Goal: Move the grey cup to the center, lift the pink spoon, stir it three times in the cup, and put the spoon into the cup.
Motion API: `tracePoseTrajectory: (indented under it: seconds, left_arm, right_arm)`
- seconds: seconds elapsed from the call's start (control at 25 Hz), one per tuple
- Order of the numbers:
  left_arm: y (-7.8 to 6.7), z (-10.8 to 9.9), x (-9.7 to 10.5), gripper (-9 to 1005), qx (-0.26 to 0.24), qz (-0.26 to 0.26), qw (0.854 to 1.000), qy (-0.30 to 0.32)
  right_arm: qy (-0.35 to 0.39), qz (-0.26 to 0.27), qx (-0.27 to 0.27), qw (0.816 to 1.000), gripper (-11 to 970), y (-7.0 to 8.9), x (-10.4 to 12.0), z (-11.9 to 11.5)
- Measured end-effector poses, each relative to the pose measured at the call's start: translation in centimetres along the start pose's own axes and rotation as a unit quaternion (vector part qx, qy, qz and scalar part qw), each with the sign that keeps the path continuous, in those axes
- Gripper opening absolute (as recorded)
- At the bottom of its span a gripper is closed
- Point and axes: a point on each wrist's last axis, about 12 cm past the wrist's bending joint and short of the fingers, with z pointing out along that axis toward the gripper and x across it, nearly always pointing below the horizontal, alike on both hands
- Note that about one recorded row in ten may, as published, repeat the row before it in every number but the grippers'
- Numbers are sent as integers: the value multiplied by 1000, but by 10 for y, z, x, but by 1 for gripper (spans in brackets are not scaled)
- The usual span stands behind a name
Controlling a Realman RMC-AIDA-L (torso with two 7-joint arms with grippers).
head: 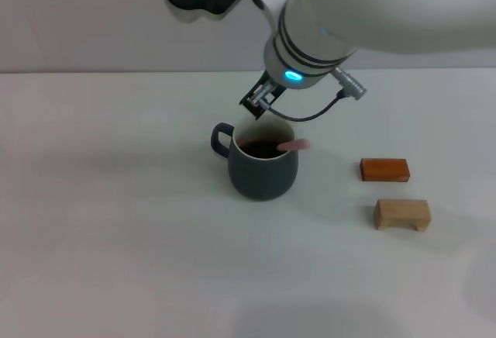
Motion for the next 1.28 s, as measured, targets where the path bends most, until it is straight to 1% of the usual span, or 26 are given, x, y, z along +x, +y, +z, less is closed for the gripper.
tracePoseTrajectory:
  seconds: [0.04, 0.08, 0.2, 0.24, 0.32, 0.4, 0.52, 0.6, 0.64, 0.68, 0.72, 0.76, 0.8, 0.88, 0.92, 1.0, 1.04, 1.08, 1.12, 1.16, 1.2, 1.28]
  left_arm:
    - [1, 1, 0, 13, -2, 0, 1000, 4]
    - [2, 2, 1, 13, -6, 0, 1000, 11]
    - [3, 3, 2, 13, -10, -1, 1000, 17]
    - [5, 4, 2, 13, -16, -3, 1000, 20]
    - [7, 5, 2, 13, -21, -4, 1000, 22]
    - [8, 6, 3, 13, -26, -5, 999, 28]
    - [10, 8, 4, 13, -30, -4, 999, 39]
    - [9, 10, 6, 13, -32, -4, 998, 50]
    - [9, 11, 7, 13, -33, -4, 998, 54]
    - [9, 12, 8, 14, -34, -3, 998, 60]
    - [9, 12, 9, 14, -34, -2, 997, 63]
    - [9, 13, 9, 14, -36, -2, 997, 65]
    - [10, 13, 9, 14, -39, -2, 997, 65]
    - [12, 13, 8, 14, -42, -3, 997, 65]
    - [12, 13, 8, 14, -42, -3, 997, 65]
    - [14, 12, 9, 14, -44, -3, 997, 69]
    - [14, 12, 9, 14, -45, -3, 996, 71]
    - [15, 12, 9, 14, -45, -2, 996, 72]
    - [15, 12, 9, 14, -46, -2, 996, 73]
    - [15, 12, 9, 14, -46, -1, 996, 73]
    - [15, 12, 9, 14, -46, 0, 996, 73]
    - [15, 13, 9, 14, -45, 1, 996, 73]
  right_arm:
    - [-7, -1, 5, 1000, 306, -1, 2, -1]
    - [-21, 0, 15, 1000, 306, -4, 9, -3]
    - [-41, -1, 27, 999, 306, -6, 14, -7]
    - [-63, -7, 45, 997, 306, -8, 18, -11]
    - [-73, -10, 55, 996, 306, -9, 20, -12]
    - [-99, -22, 83, 991, 306, -11, 25, -17]
    - [-118, -23, 96, 988, 306, -13, 29, -20]
    - [-141, -16, 105, 984, 306, -17, 36, -25]
    - [-157, -10, 112, 981, 307, -20, 40, -28]
    - [-187, 2, 127, 974, 307, -24, 51, -32]
    - [-187, 2, 127, 974, 307, -24, 51, -32]
    - [-206, 6, 139, 969, 307, -25, 57, -35]
    - [-237, 10, 163, 958, 307, -28, 69, -39]
    - [-261, 11, 175, 949, 307, -29, 80, -41]
    - [-261, 11, 175, 949, 307, -29, 80, -41]
    - [-277, 25, 170, 945, 307, -31, 90, -40]
    - [-287, 52, 166, 942, 307, -36, 101, -37]
    - [-290, 64, 166, 940, 307, -39, 106, -35]
    - [-291, 72, 166, 939, 306, -42, 111, -33]
    - [-291, 72, 166, 939, 306, -42, 111, -33]
    - [-295, 85, 167, 937, 306, -46, 122, -29]
    - [-299, 93, 166, 935, 306, -48, 131, -27]
